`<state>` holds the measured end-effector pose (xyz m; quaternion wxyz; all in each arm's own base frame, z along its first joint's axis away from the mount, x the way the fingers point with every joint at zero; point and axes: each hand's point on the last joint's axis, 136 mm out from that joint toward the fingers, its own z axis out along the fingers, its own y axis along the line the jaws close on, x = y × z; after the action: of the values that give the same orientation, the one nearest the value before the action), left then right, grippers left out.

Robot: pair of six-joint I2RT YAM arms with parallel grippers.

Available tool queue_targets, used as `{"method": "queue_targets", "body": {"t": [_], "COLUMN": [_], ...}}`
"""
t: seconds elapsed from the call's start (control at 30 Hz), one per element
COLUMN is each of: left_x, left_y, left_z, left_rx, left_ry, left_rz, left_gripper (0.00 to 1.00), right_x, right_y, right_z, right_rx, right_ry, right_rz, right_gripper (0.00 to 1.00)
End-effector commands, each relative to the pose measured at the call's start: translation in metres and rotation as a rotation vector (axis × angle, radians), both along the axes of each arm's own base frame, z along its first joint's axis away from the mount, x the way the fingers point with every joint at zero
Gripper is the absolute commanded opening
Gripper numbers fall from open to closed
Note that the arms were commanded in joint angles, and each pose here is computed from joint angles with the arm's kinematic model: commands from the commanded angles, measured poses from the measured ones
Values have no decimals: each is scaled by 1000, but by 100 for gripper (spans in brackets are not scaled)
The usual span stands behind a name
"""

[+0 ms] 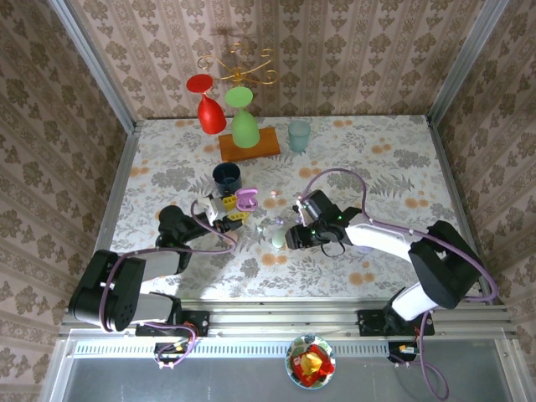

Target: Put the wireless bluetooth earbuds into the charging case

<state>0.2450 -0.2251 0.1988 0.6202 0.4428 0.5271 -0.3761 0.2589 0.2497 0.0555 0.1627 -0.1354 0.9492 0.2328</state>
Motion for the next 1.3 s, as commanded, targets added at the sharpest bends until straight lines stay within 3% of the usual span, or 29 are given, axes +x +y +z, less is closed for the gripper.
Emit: {"method": "queue_targets", "body": {"t": [0.0,0.17,0.43,0.9,1.1,1.27], "left_x": [-7,-7,-8,-8,4,16], "left_y": [2,3,4,5,12,23], "left_z": [9,10,10,10,8,6], "left_rx": [-11,-12,-11,-11,-14,-20], "left_ry": [-53,-58,-62,-67,-45,-28], "left_rz": [-17,-8,-6,3,62,133], "left_gripper": [27,27,27,27,27,26], "right_x": [14,21,-1,-12,5,9], "right_y": [-1,8,7,-9,-19,-26], "right_z": [-9,-24,-31,-24,-2,14], "right_rx": [-45,-26,15,-12,-177,-477], "right_ry": [9,66,140,117,-47,-241], "right_rz": [21,57,80,41,38,99], "right_gripper": [51,50,48,49,53,54]}}
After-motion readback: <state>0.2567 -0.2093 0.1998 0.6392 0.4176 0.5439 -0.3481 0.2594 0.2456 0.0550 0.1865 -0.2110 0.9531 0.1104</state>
